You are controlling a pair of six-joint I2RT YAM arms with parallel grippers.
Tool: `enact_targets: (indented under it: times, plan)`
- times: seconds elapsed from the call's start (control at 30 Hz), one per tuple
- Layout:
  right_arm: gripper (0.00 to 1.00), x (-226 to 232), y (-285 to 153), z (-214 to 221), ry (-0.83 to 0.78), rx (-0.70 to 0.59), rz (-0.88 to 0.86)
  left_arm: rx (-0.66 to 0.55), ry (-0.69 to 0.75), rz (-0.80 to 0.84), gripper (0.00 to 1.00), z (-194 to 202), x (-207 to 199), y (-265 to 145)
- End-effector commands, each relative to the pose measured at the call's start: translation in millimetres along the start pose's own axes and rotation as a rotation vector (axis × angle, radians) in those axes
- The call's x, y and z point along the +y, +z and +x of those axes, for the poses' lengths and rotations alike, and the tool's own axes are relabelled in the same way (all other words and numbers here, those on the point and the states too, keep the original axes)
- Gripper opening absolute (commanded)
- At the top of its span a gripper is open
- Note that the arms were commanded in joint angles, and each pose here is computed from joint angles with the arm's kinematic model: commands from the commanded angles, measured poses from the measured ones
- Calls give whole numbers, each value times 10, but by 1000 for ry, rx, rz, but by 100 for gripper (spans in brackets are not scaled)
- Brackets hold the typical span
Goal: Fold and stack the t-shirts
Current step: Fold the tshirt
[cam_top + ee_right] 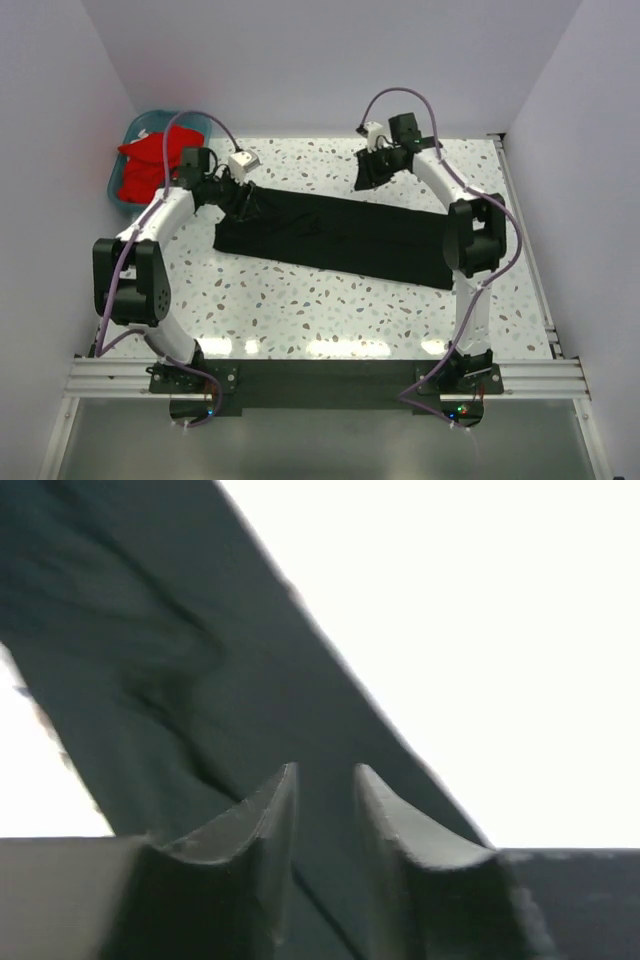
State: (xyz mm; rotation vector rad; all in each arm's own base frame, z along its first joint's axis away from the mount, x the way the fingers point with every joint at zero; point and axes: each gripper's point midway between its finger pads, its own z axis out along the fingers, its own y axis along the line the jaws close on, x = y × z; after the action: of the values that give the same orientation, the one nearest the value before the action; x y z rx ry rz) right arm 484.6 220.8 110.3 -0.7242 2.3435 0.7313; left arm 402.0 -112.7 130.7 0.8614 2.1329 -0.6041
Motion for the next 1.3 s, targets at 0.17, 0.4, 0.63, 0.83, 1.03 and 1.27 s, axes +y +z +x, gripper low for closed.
enact_targets:
  times: [0.17,0.4,0.63,0.83,1.03,1.27]
  plan:
    - [22,-890,-815,1047,-158,432,304,167,-209,-148,39,362,-278,420]
    - [9,-1214,-866,1539,-235,568,427,350,-364,-238,30,861,-124,718]
    - [5,-975,-954,1986,-274,654,377,451,-302,-349,29,1112,282,872]
    - [5,230,-997,2445,-425,679,144,358,-80,-349,31,370,977,1428]
    - [11,1396,-823,2175,-431,446,-130,96,46,-243,56,-843,1163,1682]
    - [12,1170,-829,1588,-556,324,-5,-207,97,-235,73,-1561,602,825]
